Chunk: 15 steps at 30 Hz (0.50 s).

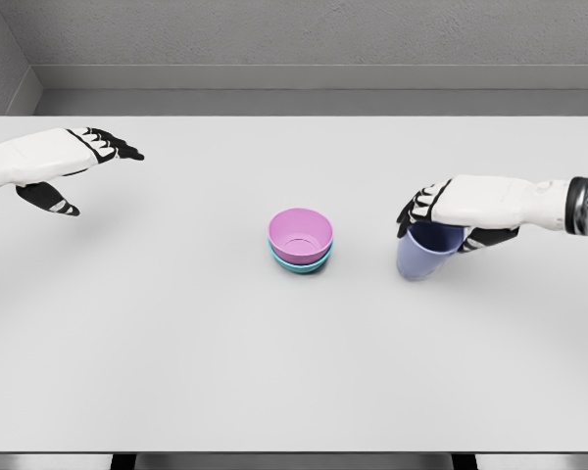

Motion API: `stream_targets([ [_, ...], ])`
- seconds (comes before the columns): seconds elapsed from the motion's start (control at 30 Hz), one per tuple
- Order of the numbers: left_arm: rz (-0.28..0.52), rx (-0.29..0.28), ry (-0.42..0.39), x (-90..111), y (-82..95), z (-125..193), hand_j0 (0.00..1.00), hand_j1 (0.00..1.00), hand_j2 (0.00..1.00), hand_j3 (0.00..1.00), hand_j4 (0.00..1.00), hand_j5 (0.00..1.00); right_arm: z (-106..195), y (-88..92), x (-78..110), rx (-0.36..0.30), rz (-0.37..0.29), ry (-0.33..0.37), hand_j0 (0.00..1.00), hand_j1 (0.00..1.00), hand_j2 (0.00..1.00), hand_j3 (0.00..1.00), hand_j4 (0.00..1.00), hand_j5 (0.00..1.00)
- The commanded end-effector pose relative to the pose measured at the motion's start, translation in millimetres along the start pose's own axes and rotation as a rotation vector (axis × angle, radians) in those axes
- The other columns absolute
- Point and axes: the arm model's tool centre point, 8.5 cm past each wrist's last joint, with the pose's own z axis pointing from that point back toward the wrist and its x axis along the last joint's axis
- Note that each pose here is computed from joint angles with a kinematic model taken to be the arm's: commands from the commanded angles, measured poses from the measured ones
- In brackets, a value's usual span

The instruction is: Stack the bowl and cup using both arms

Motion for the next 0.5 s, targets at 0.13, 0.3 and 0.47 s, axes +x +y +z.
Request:
stream_targets([
  [0.13,0.000,0.004,-0.003,1.2,1.2,-0.6,1.00,1.00,1.00,1.00,1.00,1.00,3.9,-11.4,0.0,-0.022,0.018,0.005,0.58,0.58,0.58,0.58,0.58,0.58],
  [0.3,0.001,0.003,-0.003,1.3,0.5,-0.6,1.00,1.00,1.00,1.00,1.00,1.00,8.9,-24.3,-1.3,-0.048,0.040,0.016,0.58,0.58,0.58,0.58,0.58,0.58],
  [0.47,0.001,0.004,-0.004,1.6,0.4,-1.2,1.00,1.00,1.00,1.00,1.00,1.00,12.0,-38.8,-1.9,-0.077,0.064,0.022,0.57,0.57,0.57,0.57,0.57,0.57],
])
